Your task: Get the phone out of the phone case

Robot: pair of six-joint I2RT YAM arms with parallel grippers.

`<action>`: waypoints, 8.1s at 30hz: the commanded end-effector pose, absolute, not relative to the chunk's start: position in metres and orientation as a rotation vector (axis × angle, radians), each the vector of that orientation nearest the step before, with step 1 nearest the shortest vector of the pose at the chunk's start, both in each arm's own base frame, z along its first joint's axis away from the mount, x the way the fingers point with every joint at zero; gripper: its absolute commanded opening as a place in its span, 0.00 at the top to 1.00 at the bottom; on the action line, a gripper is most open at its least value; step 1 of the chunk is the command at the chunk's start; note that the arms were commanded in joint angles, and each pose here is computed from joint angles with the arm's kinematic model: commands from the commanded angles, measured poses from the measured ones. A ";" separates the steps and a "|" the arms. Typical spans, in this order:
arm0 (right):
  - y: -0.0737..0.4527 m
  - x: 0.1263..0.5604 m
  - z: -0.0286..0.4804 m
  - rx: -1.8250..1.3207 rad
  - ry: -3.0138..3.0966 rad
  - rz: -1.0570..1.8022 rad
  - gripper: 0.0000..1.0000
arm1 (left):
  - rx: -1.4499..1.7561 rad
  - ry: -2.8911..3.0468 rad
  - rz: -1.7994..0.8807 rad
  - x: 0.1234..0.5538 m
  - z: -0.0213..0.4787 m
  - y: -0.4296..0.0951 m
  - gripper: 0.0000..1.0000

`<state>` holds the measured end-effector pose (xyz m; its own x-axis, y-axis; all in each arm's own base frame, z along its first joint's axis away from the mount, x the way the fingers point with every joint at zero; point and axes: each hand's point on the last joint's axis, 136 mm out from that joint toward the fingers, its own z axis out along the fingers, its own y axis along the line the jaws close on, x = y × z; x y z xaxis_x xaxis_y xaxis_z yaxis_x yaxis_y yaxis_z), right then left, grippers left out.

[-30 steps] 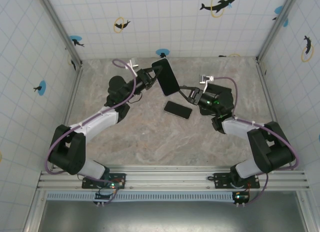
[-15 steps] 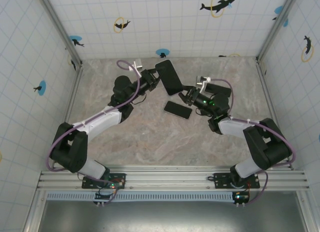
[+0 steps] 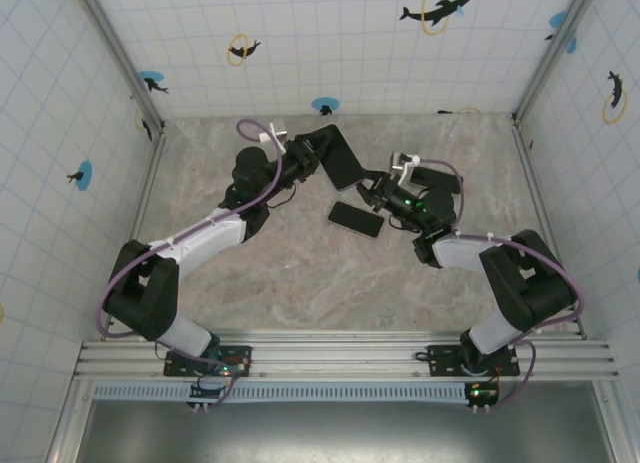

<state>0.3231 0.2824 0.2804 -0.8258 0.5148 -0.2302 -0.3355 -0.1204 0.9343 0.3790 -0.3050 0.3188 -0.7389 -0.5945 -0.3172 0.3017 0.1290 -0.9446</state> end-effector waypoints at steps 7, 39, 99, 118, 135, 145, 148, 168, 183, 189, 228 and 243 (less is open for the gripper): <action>0.271 0.324 0.302 0.207 1.453 2.033 0.97 | -0.328 1.782 -1.606 0.380 0.315 -0.299 0.29; 0.276 0.363 0.290 0.325 1.320 1.888 0.98 | -0.771 1.817 -1.628 0.313 0.291 -0.315 0.37; 0.285 0.346 0.306 0.263 1.271 1.915 0.98 | -0.852 1.715 -1.764 0.323 0.278 -0.327 0.46; 0.291 0.331 0.304 0.303 1.230 1.920 0.99 | -1.020 1.589 -1.705 0.343 0.268 -0.302 0.67; 0.299 0.339 0.272 0.400 1.347 1.780 0.99 | -0.989 1.570 -1.786 0.347 0.296 -0.318 0.91; 0.293 0.353 0.222 0.494 1.565 1.544 0.98 | -0.947 1.554 -1.808 0.344 0.312 -0.323 1.00; 0.293 0.355 0.212 0.499 1.608 1.492 0.98 | -0.931 1.555 -1.817 0.344 0.317 -0.327 1.00; 0.286 0.363 0.197 0.536 1.654 1.404 0.98 | -0.818 1.750 -1.550 0.346 0.290 -0.263 1.00; 0.317 0.363 0.190 0.532 1.718 1.426 0.98 | -0.596 1.932 -1.331 0.369 0.218 -0.151 1.00; 0.340 0.365 0.179 0.542 1.794 1.383 0.97 | -0.586 1.954 -1.328 0.375 0.191 -0.113 1.00; 0.441 0.370 0.146 0.547 2.006 1.342 0.96 | -0.803 2.059 -1.325 0.419 0.062 0.009 1.00; 0.445 0.369 0.140 0.552 2.023 1.345 0.96 | -0.876 2.111 -1.337 0.414 0.043 0.013 0.76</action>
